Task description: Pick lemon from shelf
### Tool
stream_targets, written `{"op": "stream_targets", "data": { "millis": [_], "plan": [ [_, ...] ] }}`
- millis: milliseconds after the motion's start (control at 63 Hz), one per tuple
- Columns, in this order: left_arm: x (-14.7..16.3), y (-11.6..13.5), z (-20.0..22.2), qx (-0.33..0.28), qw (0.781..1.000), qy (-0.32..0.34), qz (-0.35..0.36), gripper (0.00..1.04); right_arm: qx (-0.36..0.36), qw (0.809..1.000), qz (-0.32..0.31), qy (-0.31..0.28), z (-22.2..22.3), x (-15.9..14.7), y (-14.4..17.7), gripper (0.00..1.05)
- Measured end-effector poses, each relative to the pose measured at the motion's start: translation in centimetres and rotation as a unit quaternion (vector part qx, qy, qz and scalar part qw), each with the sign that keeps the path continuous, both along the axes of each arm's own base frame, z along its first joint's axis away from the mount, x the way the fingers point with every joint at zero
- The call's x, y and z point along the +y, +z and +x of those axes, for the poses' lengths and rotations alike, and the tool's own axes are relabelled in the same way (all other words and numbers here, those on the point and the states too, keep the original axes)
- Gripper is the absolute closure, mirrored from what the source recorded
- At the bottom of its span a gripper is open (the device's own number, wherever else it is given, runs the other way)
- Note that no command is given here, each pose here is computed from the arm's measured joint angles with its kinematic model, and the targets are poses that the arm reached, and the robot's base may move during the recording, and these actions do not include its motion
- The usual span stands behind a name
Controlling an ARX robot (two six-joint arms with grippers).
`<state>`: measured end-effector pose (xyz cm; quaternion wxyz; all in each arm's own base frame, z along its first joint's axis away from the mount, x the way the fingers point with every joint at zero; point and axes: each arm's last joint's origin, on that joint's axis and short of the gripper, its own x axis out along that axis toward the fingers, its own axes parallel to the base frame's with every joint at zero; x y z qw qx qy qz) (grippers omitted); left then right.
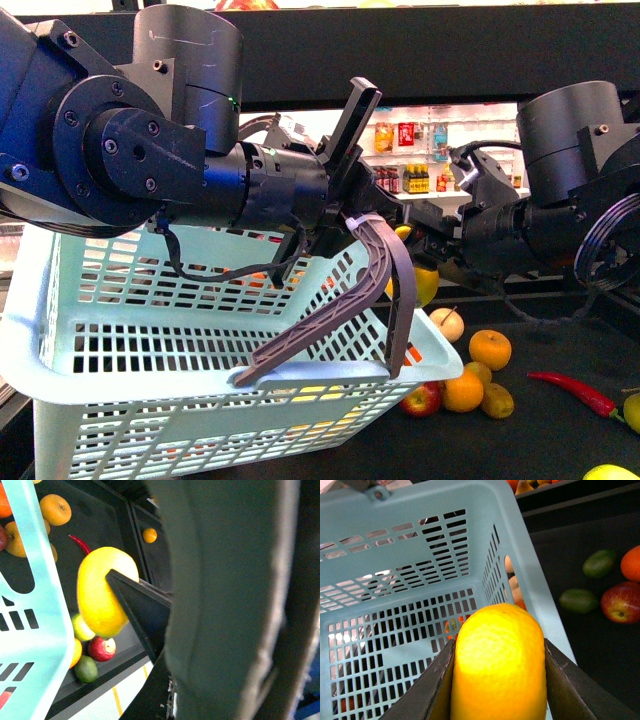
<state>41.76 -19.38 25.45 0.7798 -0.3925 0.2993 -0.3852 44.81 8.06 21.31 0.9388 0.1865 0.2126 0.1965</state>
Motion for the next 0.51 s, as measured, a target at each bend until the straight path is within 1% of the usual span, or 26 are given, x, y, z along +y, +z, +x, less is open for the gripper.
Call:
{"op": "stream_targets", "data": {
  "millis": [175, 206, 222, 254, 270, 302, 349, 413, 508],
  "plan": [
    [0.0, 0.0, 0.0, 0.000, 1.000, 0.000, 0.000, 0.98, 0.015, 1.000, -0.005, 0.005, 0.0, 1.1, -1.7, 0.61],
    [0.0, 0.0, 0.0, 0.000, 1.000, 0.000, 0.000, 0.98, 0.017, 1.000, -0.006, 0.003, 0.0, 1.2, -1.9, 0.57],
    [0.0, 0.0, 0.0, 0.000, 1.000, 0.000, 0.000, 0.98, 0.017, 1.000, -0.005, 0.003, 0.0, 1.3, -2.0, 0.53],
    [0.0, 0.0, 0.0, 0.000, 1.000, 0.000, 0.000, 0.98, 0.017, 1.000, -0.004, 0.003, 0.0, 1.4, -2.2, 0.49],
    [0.0, 0.0, 0.0, 0.000, 1.000, 0.000, 0.000, 0.98, 0.016, 1.000, -0.003, 0.004, 0.0, 1.5, -2.2, 0.46],
    [0.0, 0.0, 0.0, 0.000, 1.000, 0.000, 0.000, 0.98, 0.015, 1.000, -0.002, 0.004, 0.0, 1.5, -2.3, 0.42],
    [0.0, 0.0, 0.0, 0.000, 1.000, 0.000, 0.000, 0.98, 0.012, 1.000, -0.001, 0.001, 0.0, 1.5, -2.2, 0.34],
    [0.0, 0.0, 0.0, 0.000, 1.000, 0.000, 0.000, 0.98, 0.008, 1.000, -0.002, -0.004, 0.0, 1.5, -2.1, 0.25],
    [0.0, 0.0, 0.0, 0.001, 1.000, 0.000, -0.001, 0.98, -0.008, 1.000, -0.022, -0.021, 0.0, 1.0, -1.5, 0.11]
  ]
}}
